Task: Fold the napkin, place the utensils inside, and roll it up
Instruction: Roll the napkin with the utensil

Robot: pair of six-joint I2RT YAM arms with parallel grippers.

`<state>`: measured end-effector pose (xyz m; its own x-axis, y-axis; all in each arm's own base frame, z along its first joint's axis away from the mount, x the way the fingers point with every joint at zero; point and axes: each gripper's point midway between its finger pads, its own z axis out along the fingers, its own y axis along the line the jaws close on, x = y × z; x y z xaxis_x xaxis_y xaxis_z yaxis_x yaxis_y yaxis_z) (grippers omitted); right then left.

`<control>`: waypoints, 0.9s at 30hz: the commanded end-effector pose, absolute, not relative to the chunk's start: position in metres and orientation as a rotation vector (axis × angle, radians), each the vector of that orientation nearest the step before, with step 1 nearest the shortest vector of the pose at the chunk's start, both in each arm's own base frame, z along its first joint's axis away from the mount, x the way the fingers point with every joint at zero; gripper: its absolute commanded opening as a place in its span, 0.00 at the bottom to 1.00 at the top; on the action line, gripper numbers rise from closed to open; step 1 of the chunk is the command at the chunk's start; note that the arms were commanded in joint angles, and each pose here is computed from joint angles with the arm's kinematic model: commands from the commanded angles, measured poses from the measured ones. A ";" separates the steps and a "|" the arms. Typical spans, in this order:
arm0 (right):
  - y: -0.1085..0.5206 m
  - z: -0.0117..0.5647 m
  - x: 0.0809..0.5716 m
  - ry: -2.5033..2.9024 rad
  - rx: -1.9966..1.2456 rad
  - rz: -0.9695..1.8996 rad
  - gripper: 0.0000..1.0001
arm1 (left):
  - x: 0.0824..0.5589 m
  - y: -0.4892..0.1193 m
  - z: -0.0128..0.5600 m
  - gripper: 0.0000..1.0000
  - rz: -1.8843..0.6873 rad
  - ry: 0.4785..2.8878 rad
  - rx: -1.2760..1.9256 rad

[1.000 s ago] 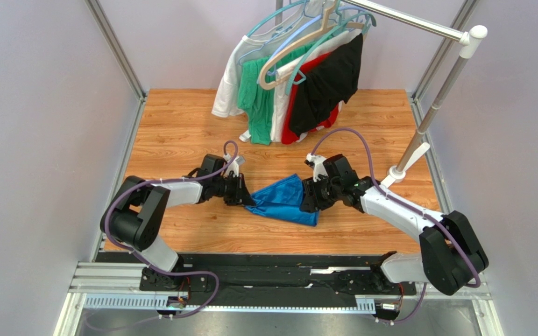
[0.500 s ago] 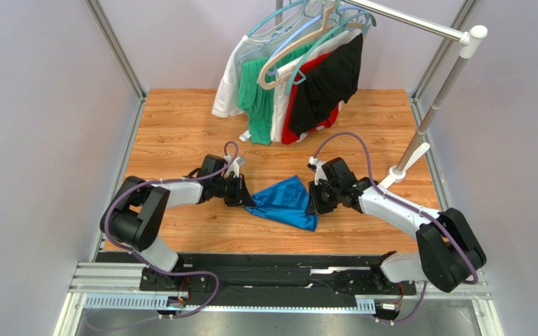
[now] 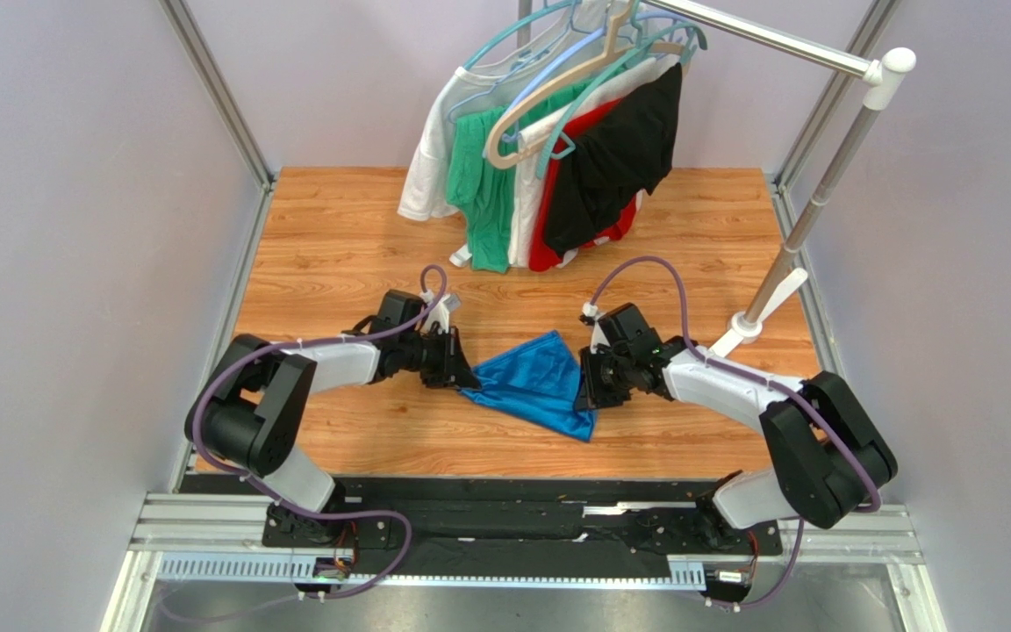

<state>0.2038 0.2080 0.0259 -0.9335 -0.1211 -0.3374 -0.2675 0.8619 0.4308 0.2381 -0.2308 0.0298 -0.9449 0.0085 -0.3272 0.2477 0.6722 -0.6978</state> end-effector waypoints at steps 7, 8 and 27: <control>0.165 0.008 0.197 2.798 -0.192 0.373 0.27 | 0.242 -0.216 0.015 0.00 -1.030 2.669 0.175; 0.165 0.009 0.196 2.796 -0.181 0.376 0.30 | 0.241 -0.215 0.015 0.00 -1.026 2.674 0.178; 0.223 0.130 0.225 2.303 -0.642 0.394 0.72 | 0.246 -0.217 0.020 0.00 -1.018 2.687 0.240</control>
